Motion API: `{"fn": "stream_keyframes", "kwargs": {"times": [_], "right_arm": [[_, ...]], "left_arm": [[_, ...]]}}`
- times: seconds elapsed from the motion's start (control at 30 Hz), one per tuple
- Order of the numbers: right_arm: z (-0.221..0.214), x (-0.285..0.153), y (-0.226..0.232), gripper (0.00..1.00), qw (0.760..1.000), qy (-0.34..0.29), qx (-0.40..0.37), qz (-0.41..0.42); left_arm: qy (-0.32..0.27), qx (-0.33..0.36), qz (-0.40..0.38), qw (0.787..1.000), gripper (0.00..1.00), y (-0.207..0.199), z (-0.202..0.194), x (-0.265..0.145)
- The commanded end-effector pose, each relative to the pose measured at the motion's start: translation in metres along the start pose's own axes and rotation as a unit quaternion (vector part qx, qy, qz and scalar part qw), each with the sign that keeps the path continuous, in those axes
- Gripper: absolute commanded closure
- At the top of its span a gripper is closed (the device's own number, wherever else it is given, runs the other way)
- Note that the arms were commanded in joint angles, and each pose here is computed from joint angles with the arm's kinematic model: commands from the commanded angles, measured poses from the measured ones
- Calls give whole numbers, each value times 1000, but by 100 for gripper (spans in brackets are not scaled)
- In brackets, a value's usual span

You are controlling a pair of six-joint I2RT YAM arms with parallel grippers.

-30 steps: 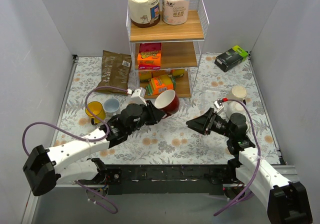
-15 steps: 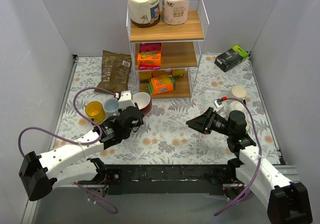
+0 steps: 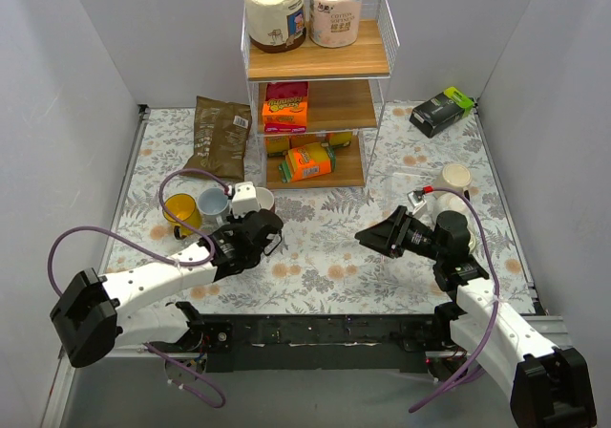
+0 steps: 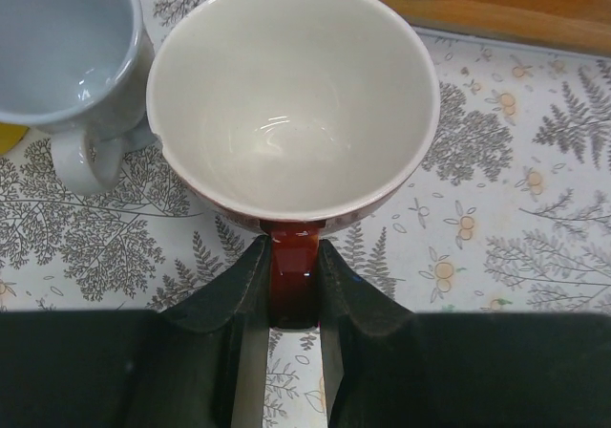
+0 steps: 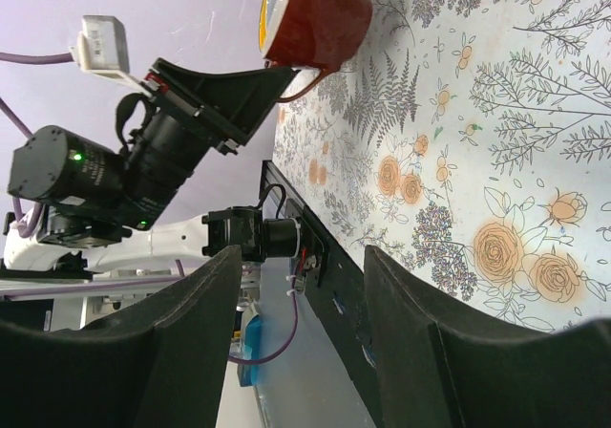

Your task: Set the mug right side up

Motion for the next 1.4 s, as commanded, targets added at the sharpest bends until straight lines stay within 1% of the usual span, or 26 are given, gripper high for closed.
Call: {"fn": "stream_keyframes", "kwargs": {"times": [0.0,0.17,0.3,0.43,0.6,0.63,0.67,0.73,0.77,0.87,0.93,1.0,1.03,1.07,1.1,1.13,1.17,1.23,1.27,1.33,1.37], "right_arm": [[3,-1,9,40,1000,0,-20,16],[4,-1,10,40,1000,0,-21,16],[4,1,5,39,1000,5,-18,1],[4,1,-6,39,999,8,-13,-32],[8,2,-8,39,999,7,-25,-45],[8,2,-8,39,999,8,-27,-46],[8,2,-9,39,998,9,-25,-50],[9,2,-9,39,998,7,-26,-52],[10,3,-9,39,998,8,-25,-53],[12,3,-10,38,998,8,-25,-63],[14,2,-12,37,996,10,-29,-80],[18,0,-18,33,994,3,-44,-105],[18,-2,-19,31,991,7,-39,-125],[22,-4,-23,28,988,-5,-45,-146],[26,-6,-25,27,985,-9,-62,-159],[23,-10,-31,27,981,-1,-54,-185],[34,-12,-28,27,977,-19,-67,-204],[40,-19,-33,27,966,-22,-86,-243],[48,-26,-33,27,955,-32,-89,-281],[60,-37,-34,27,937,-42,-120,-325],[64,-51,-45,27,914,-50,-127,-383]], "left_arm": [[-56,-42,15,997,100,-1,14,8],[-49,-30,28,998,100,6,-2,16],[-40,-23,34,998,100,11,-15,21],[-22,-18,29,999,100,11,-27,31],[1,-8,42,999,100,14,-43,42],[2,-8,41,999,96,13,-43,42],[5,-3,46,999,88,15,-45,43],[3,-5,52,999,85,14,-44,45],[5,-2,56,998,79,16,-45,44],[5,-7,61,998,67,17,-44,43],[1,-16,57,998,49,16,-39,40],[-1,-22,50,999,39,14,-33,36],[-6,-30,43,999,36,13,-26,32],[-9,-38,34,999,34,9,-20,28],[-11,-43,28,999,31,8,-16,25],[-12,-49,21,999,26,6,-11,22],[-15,-60,3,998,23,2,-4,15],[-21,-77,-22,997,18,-5,10,6],[-27,-91,-42,995,14,-8,19,-2],[-21,-94,-92,991,9,-22,34,-16],[-32,-105,-112,988,5,-24,47,-26]]}}
Point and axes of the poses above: each gripper's point midway between its finger pads, its own x axis out along the fingers, its own y axis along the line the jaws close on, z = x × y, the point moved 3 cm from there along -x, back along the fingers, and after that the axes turned 2 degrees about -x, right-handed, at the moved point
